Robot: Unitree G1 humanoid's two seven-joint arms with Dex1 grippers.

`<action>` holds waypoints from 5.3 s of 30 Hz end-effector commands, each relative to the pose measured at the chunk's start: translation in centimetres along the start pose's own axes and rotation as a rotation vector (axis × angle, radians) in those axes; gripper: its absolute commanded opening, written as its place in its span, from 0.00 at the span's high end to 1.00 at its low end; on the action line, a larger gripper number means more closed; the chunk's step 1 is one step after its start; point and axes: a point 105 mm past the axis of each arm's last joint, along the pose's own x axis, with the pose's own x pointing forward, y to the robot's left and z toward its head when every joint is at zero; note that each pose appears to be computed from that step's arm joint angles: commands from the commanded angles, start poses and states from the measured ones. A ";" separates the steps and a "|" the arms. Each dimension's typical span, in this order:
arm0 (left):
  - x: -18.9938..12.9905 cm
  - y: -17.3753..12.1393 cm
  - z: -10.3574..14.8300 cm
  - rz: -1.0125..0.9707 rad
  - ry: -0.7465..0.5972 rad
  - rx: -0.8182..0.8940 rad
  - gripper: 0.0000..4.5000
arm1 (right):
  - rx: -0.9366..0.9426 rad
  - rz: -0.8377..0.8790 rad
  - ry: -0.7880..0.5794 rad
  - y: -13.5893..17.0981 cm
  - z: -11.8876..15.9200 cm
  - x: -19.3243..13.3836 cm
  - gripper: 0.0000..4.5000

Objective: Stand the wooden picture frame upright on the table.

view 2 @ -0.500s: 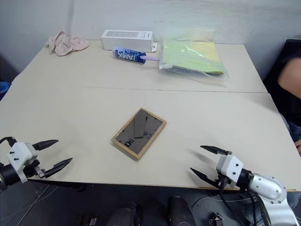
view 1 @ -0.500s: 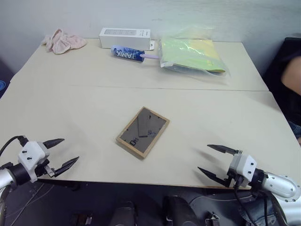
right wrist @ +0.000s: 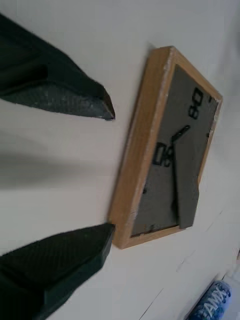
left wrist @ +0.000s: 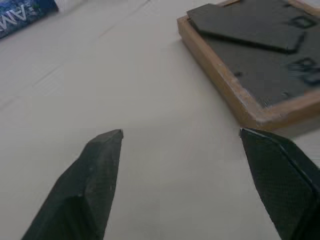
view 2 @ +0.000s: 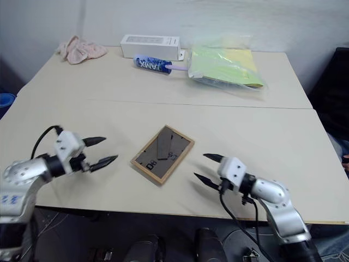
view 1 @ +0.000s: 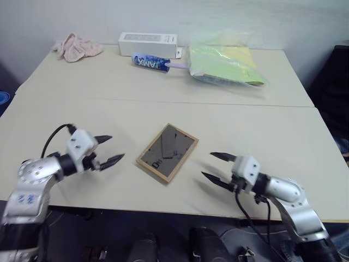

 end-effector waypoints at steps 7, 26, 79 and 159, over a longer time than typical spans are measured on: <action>5.2 -1.4 -0.7 -0.108 0.026 0.025 0.82 | -0.014 0.037 0.025 -0.2 0.0 3.1 0.99; 4.9 -8.0 0.5 -0.334 -0.059 -0.097 0.95 | -0.018 0.019 0.080 -3.1 -0.4 3.3 1.00; 5.7 -7.7 4.0 -0.468 0.000 -0.923 0.72 | 0.247 0.151 -0.148 -2.3 4.8 1.0 0.67; -2.4 -0.6 5.9 -0.170 -0.254 -0.517 0.08 | -0.062 -0.220 -0.411 -8.5 4.9 2.0 0.72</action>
